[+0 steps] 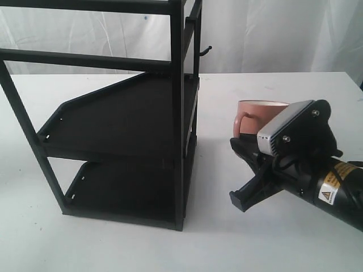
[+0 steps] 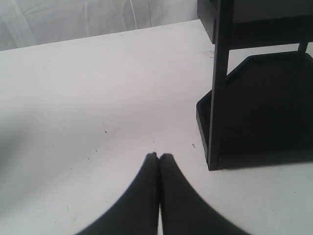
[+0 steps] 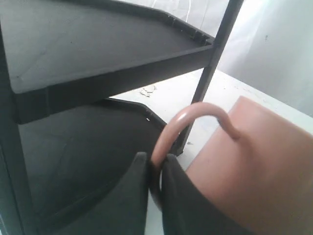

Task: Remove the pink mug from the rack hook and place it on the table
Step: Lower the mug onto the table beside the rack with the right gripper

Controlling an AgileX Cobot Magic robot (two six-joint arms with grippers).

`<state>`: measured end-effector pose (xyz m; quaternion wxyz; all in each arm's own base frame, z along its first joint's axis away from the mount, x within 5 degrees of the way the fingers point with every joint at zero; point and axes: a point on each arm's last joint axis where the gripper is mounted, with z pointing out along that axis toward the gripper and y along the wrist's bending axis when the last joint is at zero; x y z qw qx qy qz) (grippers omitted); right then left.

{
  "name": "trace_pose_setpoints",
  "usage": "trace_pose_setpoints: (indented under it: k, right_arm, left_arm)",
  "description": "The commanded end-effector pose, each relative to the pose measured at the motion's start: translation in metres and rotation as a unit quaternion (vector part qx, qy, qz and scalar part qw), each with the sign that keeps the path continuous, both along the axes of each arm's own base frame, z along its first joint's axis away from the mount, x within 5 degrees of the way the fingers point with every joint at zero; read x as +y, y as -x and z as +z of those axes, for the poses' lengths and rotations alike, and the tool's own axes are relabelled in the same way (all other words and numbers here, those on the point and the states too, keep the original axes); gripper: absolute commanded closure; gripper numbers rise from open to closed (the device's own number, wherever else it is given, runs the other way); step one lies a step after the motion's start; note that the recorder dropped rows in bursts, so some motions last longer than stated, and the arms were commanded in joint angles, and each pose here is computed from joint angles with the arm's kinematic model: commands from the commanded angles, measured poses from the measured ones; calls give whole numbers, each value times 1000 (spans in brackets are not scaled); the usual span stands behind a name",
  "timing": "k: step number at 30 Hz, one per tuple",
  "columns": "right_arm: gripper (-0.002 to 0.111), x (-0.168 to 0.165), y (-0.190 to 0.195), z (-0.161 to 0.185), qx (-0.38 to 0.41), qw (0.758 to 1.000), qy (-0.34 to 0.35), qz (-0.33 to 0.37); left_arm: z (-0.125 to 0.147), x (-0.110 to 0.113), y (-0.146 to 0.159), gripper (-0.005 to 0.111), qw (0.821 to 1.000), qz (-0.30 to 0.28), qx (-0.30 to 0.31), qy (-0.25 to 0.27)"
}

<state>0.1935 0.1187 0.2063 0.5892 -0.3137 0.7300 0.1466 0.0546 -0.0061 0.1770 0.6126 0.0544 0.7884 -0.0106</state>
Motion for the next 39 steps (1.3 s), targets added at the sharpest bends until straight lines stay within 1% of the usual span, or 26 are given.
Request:
trace_pose_setpoints:
  k: [1, 5, 10, 12, 14, 24, 29, 39]
  right_arm:
    - [108, 5, -4, -3, -26, 1000, -1, 17]
    - [108, 5, -14, -15, -48, 999, 22, -4]
    - [108, 9, -24, -31, -76, 997, 22, -8]
    - [108, 8, -30, -39, -81, 996, 18, -34]
    - [108, 8, -33, -46, -96, 994, 19, -39]
    - [108, 23, -60, -66, -83, 995, 32, -34]
    - [108, 28, -70, -82, -79, 995, 59, -29]
    - [108, 33, -85, -99, -72, 995, 60, -41]
  left_arm:
    - [-1, 0, 0, 107, 1000, 3, 2, 4]
    - [-1, 0, 0, 107, 1000, 3, 2, 4]
    - [-1, 0, 0, 107, 1000, 3, 2, 4]
    - [-1, 0, 0, 107, 1000, 3, 2, 4]
    - [-1, 0, 0, 107, 1000, 3, 2, 4]
    - [-1, 0, 0, 107, 1000, 3, 2, 4]
    - [-1, 0, 0, 107, 1000, 3, 2, 4]
    - [-1, 0, 0, 107, 1000, 3, 2, 2]
